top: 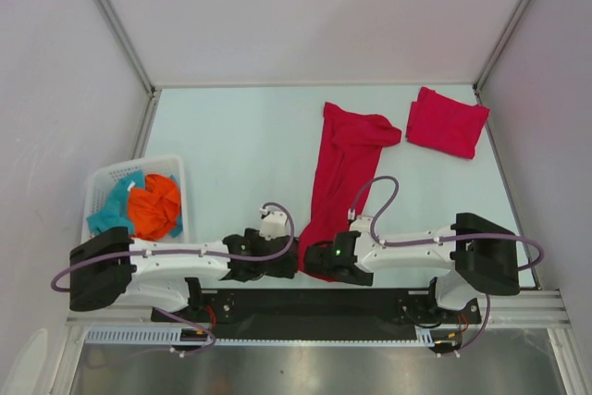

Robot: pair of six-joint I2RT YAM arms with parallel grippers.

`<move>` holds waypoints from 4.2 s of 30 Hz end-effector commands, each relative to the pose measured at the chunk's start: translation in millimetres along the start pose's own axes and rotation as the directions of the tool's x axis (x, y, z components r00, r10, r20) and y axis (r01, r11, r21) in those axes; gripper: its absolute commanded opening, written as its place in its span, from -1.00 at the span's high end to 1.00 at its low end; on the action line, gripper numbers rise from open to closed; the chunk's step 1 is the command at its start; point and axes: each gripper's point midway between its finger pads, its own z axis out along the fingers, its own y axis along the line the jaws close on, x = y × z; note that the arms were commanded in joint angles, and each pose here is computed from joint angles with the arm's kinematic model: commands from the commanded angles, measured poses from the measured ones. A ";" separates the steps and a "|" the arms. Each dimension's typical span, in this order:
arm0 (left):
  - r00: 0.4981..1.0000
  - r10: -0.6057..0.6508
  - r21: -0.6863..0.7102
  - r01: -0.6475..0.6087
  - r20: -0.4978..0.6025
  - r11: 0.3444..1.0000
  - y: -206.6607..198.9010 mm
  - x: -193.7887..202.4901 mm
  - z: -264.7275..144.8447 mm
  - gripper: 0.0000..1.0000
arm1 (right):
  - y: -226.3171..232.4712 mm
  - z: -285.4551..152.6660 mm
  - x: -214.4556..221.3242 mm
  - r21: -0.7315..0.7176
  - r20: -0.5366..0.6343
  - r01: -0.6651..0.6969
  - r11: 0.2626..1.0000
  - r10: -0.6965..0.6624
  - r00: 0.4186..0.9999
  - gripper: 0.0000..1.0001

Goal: Fold and stack the t-shirts

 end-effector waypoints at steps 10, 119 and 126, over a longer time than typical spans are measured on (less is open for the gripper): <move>0.998 -0.044 0.035 0.042 0.045 0.999 -14.0 -34.2 -27.9 -0.92 | 13.0 -13.6 -24.5 -0.052 0.093 -0.043 0.998 0.048 0.994 0.15; 0.991 -0.086 0.062 0.093 -0.101 0.994 -21.9 16.0 -12.8 -0.50 | 27.5 11.9 0.8 -0.075 0.074 -0.094 0.993 0.100 0.992 0.23; 0.990 -0.085 0.081 0.094 -0.111 0.992 -33.6 15.4 -8.5 -0.50 | 25.0 12.3 0.2 -0.072 0.078 -0.096 0.993 0.101 0.992 0.23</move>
